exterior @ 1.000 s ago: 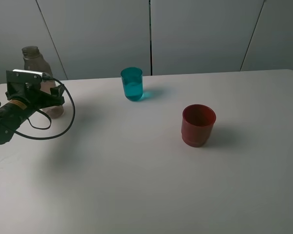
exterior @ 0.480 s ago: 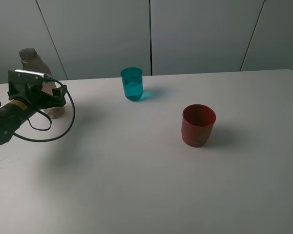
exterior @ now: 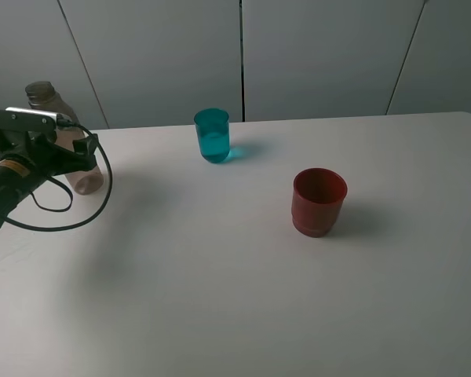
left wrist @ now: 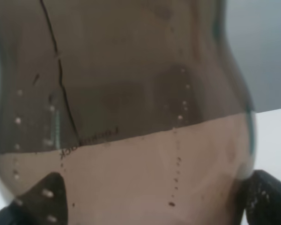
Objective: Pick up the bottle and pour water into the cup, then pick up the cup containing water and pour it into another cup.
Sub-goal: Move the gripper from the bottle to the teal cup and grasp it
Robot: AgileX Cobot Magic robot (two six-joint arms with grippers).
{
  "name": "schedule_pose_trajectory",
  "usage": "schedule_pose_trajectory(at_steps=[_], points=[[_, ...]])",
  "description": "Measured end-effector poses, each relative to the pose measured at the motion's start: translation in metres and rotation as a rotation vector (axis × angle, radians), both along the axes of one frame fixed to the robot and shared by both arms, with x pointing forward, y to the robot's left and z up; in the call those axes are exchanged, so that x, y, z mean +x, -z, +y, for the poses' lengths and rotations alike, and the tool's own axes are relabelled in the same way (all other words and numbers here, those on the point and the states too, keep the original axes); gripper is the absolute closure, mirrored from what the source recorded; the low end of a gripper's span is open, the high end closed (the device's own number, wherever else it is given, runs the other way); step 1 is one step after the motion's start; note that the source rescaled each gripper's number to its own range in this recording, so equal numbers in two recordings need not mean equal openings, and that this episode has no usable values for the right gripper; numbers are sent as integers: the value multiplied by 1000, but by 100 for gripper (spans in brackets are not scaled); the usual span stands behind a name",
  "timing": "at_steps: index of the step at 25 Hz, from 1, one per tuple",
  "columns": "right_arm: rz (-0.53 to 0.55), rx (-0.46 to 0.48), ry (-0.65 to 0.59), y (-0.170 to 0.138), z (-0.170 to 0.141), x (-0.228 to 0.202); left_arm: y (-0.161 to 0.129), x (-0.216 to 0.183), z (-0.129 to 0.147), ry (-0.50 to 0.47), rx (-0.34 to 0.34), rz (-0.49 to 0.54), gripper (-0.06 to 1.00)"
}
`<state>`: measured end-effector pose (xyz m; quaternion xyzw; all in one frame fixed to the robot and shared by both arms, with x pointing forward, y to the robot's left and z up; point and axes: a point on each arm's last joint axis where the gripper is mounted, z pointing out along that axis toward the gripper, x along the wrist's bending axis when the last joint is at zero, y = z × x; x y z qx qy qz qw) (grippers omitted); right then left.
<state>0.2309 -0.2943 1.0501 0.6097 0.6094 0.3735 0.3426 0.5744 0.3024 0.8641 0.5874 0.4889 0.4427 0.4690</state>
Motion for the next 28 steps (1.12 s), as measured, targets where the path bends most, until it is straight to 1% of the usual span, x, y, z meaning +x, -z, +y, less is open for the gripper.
schedule_pose_trajectory(at_steps=[7, 11, 16, 22, 28], points=[[0, 0, 0, 0, 0, 0, -9, -14, 2, -32, -4, 3, -4], [0, 0, 0, 0, 0, 0, -15, -22, 3, -42, 13, 0, -4], [0, 5, 3, 0, 0, 0, -24, -33, 3, -45, 19, -7, -4], [0, 5, 3, 0, 0, 0, -40, -48, 4, -62, 29, -36, -4], [0, 5, 3, 0, 0, 0, -62, -64, 3, -67, 38, -92, -4]])
